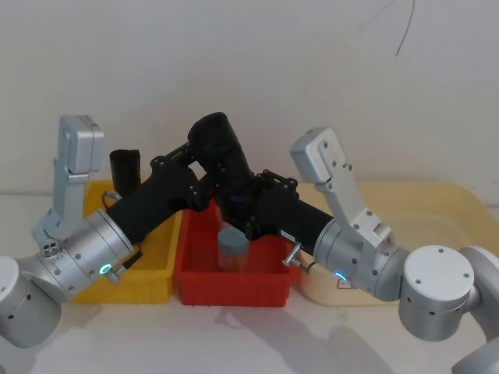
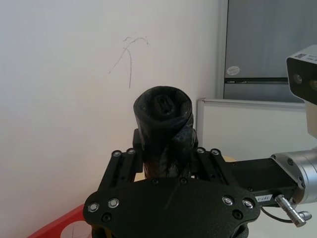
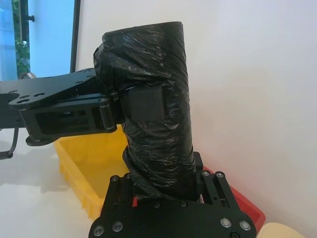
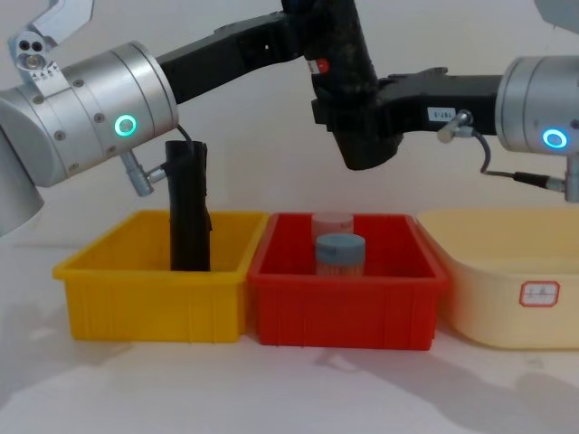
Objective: Pick up the garbage bag with the one hand and transfer it to the other hand.
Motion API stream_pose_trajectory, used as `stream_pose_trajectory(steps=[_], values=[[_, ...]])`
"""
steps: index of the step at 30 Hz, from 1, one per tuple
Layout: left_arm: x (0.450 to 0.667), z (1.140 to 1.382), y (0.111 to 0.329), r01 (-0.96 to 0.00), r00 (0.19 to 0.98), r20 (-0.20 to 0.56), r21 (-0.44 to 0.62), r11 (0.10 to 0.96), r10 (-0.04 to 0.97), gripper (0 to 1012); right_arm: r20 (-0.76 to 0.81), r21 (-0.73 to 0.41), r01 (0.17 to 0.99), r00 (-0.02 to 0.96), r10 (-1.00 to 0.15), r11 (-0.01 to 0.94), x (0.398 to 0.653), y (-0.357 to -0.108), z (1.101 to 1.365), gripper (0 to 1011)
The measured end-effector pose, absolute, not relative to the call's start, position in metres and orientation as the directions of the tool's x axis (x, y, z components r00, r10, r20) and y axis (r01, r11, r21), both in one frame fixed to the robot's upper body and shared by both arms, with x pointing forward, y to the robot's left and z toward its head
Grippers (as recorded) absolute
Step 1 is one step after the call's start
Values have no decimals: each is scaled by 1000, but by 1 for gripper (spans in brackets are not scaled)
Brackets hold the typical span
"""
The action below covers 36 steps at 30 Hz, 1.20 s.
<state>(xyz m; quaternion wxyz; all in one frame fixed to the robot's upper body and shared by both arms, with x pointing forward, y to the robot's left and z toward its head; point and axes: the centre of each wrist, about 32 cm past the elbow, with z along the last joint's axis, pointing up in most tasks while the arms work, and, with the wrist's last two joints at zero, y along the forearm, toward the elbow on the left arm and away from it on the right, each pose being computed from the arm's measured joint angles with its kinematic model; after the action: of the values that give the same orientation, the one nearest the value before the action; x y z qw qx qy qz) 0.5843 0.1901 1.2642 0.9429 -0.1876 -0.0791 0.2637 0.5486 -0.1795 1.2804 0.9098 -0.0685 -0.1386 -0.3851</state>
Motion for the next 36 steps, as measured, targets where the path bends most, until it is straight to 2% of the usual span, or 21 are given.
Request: stream_pose_trajectory(steps=[7, 10, 11, 17, 19, 25, 36], values=[[584, 1264, 190, -468, 848, 50, -395, 791, 527, 680, 299, -7, 724, 660, -690, 689, 548, -182, 1281, 579], [584, 1264, 190, -468, 848, 50, -395, 791, 527, 745, 296, -3, 731, 652, -698, 682, 549, -185, 1281, 579], [584, 1264, 190, -468, 848, 50, -395, 791, 527, 800, 296, -3, 731, 652, -698, 682, 549, -185, 1281, 579], [584, 1264, 190, -468, 848, 50, -395, 791, 527, 972, 292, 5, 758, 623, -726, 652, 551, -199, 1281, 579], [584, 1264, 190, -468, 848, 50, -395, 791, 527, 1000, 292, 4, 766, 614, -734, 643, 552, -203, 1281, 579], [584, 1264, 190, -468, 848, 50, -395, 791, 527, 1000, 294, -3, 801, 573, -765, 599, 555, -221, 1280, 579], [584, 1264, 190, -468, 848, 50, -395, 791, 527, 1000, 310, -74, 887, 455, -835, 456, 563, -273, 1272, 579]])
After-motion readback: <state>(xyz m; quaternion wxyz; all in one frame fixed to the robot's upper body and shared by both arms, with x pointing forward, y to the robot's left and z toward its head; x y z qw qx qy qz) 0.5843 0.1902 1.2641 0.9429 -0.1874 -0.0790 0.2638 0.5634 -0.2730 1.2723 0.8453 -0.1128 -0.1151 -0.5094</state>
